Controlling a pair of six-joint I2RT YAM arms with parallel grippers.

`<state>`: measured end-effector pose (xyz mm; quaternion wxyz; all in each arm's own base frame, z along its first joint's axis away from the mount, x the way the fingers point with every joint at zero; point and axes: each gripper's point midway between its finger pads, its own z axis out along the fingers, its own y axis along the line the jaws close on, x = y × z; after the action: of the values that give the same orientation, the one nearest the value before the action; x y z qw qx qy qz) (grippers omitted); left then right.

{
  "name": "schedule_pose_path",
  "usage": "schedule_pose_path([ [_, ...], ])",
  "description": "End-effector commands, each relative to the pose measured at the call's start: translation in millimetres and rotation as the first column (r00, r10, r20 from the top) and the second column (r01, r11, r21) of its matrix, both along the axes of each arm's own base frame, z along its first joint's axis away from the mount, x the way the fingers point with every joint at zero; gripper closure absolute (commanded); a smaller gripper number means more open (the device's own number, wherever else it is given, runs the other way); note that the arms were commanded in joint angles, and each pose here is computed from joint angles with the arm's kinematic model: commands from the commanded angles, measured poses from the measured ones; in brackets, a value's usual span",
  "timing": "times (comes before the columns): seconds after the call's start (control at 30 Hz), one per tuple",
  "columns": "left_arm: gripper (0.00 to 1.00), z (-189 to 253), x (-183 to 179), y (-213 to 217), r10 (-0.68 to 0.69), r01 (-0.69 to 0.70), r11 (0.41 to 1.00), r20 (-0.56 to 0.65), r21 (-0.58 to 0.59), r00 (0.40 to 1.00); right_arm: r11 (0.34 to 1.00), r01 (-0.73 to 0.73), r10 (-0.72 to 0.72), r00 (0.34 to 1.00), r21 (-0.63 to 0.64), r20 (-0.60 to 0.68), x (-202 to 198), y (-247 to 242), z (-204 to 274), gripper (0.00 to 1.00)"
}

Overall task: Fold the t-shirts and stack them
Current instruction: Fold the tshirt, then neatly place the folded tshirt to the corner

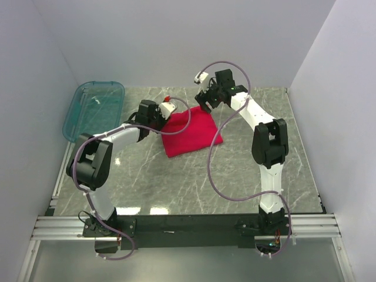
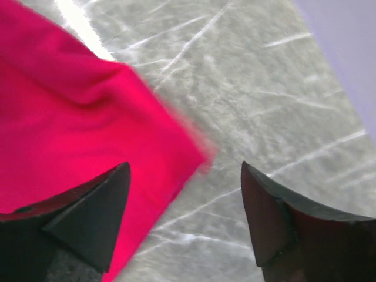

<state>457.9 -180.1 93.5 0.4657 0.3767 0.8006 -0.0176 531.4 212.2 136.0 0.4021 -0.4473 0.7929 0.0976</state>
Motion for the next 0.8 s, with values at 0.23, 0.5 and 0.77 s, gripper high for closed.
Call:
schedule_pose_path([
  [0.23,0.01,114.0,15.9,35.4,0.392,-0.362,0.896,0.076,-0.258,0.917,0.946,0.299,-0.288,0.952,0.124,-0.103,7.0,-21.0,14.8,0.15],
  [0.5,0.01,95.6,-48.2,-38.9,0.012,-0.220,0.784,-0.340,-0.581,0.940,0.920,0.231,-0.040,0.858,0.316,-0.512,-89.8,-1.5,-25.8,0.40],
  [0.77,0.11,30.2,-91.5,-36.7,0.057,-0.470,0.648,-0.577,-0.599,0.814,0.856,0.506,-0.387,0.766,0.109,-0.512,-84.1,-54.2,-73.8,0.13],
])
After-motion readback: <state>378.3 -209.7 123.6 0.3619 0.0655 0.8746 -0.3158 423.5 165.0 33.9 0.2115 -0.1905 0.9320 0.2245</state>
